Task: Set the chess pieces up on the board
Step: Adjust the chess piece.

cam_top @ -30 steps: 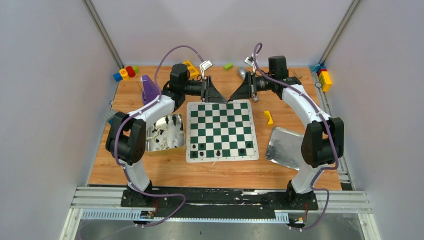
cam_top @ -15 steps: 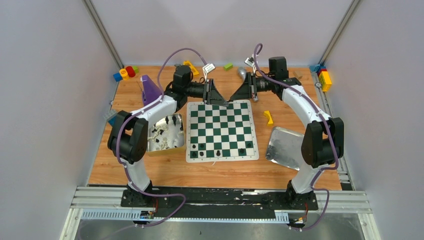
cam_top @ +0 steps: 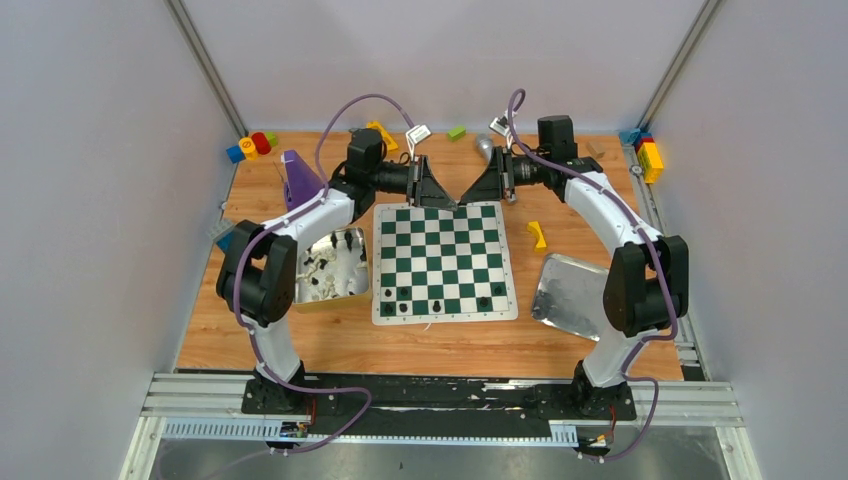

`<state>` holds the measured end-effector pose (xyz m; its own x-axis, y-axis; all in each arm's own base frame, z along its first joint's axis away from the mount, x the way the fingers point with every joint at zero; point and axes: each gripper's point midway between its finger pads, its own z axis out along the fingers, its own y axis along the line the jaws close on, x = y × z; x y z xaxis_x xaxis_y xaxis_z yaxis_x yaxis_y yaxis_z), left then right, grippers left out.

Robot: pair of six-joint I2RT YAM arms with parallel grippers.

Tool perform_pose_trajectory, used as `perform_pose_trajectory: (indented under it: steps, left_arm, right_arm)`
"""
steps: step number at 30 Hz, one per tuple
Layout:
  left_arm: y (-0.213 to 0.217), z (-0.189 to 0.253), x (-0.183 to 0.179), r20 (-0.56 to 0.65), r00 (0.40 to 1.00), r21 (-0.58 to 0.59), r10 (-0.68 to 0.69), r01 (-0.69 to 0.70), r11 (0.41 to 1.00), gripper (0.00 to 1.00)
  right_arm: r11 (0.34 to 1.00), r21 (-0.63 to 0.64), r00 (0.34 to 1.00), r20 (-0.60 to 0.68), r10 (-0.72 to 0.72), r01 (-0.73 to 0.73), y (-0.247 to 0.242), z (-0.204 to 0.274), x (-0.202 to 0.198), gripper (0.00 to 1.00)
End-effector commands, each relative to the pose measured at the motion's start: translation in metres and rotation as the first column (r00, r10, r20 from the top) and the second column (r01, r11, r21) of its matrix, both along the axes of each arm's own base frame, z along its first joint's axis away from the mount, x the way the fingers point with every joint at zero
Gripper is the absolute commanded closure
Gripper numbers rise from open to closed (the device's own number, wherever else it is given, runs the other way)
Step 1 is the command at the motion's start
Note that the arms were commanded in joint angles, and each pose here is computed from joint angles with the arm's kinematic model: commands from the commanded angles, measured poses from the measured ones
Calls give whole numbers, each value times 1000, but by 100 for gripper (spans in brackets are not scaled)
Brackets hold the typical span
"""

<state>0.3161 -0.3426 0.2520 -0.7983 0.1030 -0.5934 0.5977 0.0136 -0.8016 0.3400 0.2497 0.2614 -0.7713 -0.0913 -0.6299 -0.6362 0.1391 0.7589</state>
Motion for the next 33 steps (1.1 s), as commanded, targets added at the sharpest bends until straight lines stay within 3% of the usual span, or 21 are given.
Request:
perform_pose_trajectory:
  steps: [1,8,11,14,19,22,27,33]
  left_arm:
    - [-5,19,4,70,997,-33,-14,16,999,72]
    - [-5,16,5,66,998,-25,-17,18,1000,82]
    - [-4,17,8,112,994,-10,-14,15,1000,90]
    - [1,4,9,117,993,80,5,-14,997,94]
    - [15,-13,4,238,971,270,-21,-45,962,99]
    - [14,-28,-5,295,951,417,-88,-46,908,100]
    - [12,-58,-19,344,899,664,-270,-29,748,100]
    - [-15,-77,-47,336,807,818,-486,6,576,99]
  right_arm:
    - [999,30,997,81,17,-19,-2,19,-7,100]
    - [999,28,997,80,17,-19,-1,17,-6,98]
    - [1000,18,996,89,6,-8,-3,13,-7,85]
    - [1000,6,994,109,-24,24,-11,12,-5,67]
    - [993,-5,981,154,-119,121,-46,15,5,50]
    - [980,-3,964,180,-196,199,-75,20,8,48]
    - [934,1,907,237,-348,358,-132,28,8,47]
    - [849,2,809,302,-504,528,-191,33,-2,47]
